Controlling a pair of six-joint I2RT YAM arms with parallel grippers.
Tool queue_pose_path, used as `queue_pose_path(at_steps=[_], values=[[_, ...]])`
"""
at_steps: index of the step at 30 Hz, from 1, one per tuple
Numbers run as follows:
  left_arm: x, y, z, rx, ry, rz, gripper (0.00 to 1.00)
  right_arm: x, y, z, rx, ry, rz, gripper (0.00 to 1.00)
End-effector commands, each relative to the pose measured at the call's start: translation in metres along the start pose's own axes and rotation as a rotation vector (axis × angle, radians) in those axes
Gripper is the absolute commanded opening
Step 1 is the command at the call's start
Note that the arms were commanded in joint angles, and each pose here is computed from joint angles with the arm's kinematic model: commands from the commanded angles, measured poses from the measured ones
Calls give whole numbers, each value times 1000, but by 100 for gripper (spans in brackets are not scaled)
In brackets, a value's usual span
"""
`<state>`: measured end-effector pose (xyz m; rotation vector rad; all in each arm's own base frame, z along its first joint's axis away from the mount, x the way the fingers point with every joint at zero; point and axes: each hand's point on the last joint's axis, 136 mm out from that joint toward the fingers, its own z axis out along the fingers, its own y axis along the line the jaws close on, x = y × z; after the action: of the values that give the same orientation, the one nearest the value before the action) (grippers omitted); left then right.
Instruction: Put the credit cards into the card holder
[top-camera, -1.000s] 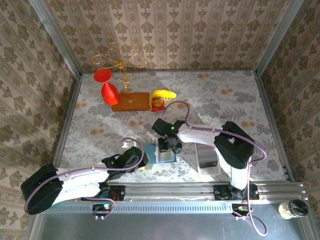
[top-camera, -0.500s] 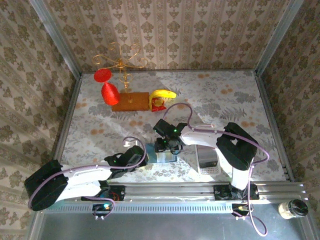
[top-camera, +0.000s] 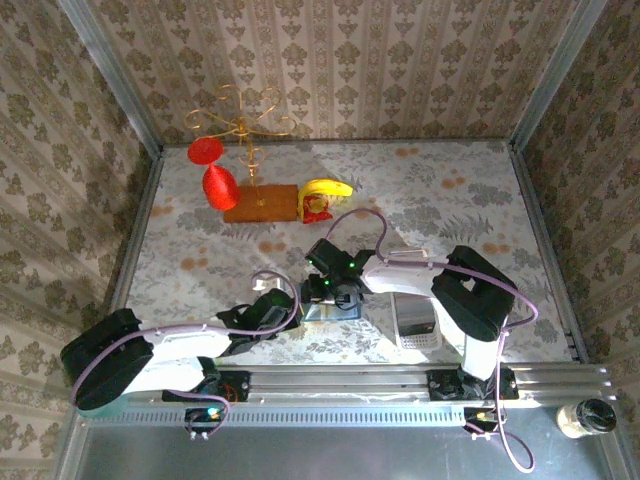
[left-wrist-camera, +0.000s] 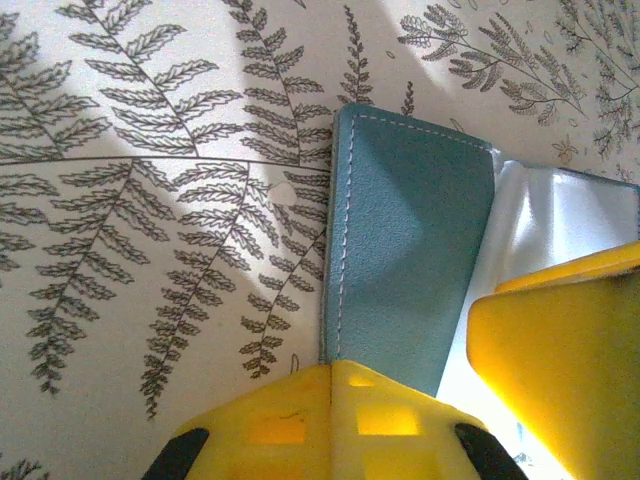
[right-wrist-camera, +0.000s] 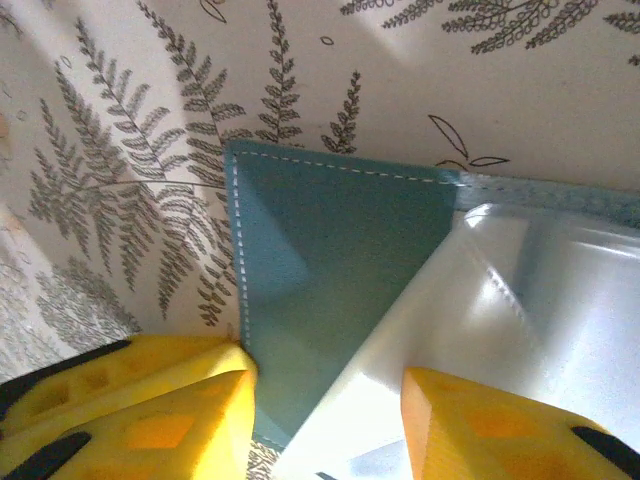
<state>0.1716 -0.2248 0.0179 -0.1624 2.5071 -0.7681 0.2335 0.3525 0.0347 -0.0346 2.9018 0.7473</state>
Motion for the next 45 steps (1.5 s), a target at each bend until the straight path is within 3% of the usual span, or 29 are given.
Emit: queue_pose_path(at_steps=[1,13,28,45], values=[[21,18,2,-51,94,36,6,-1,17,-10,-79,-25,46,44],[11,22,-16,-34,42,60,13,-14,24,-16,-140,-114,108,44],[-1,24,-42,36,-49,50,19,-19,37,-14,-199,-125,118,45],[7,18,-46,128,-35,3,28,-35,92,-25,-339,-140,26,46]])
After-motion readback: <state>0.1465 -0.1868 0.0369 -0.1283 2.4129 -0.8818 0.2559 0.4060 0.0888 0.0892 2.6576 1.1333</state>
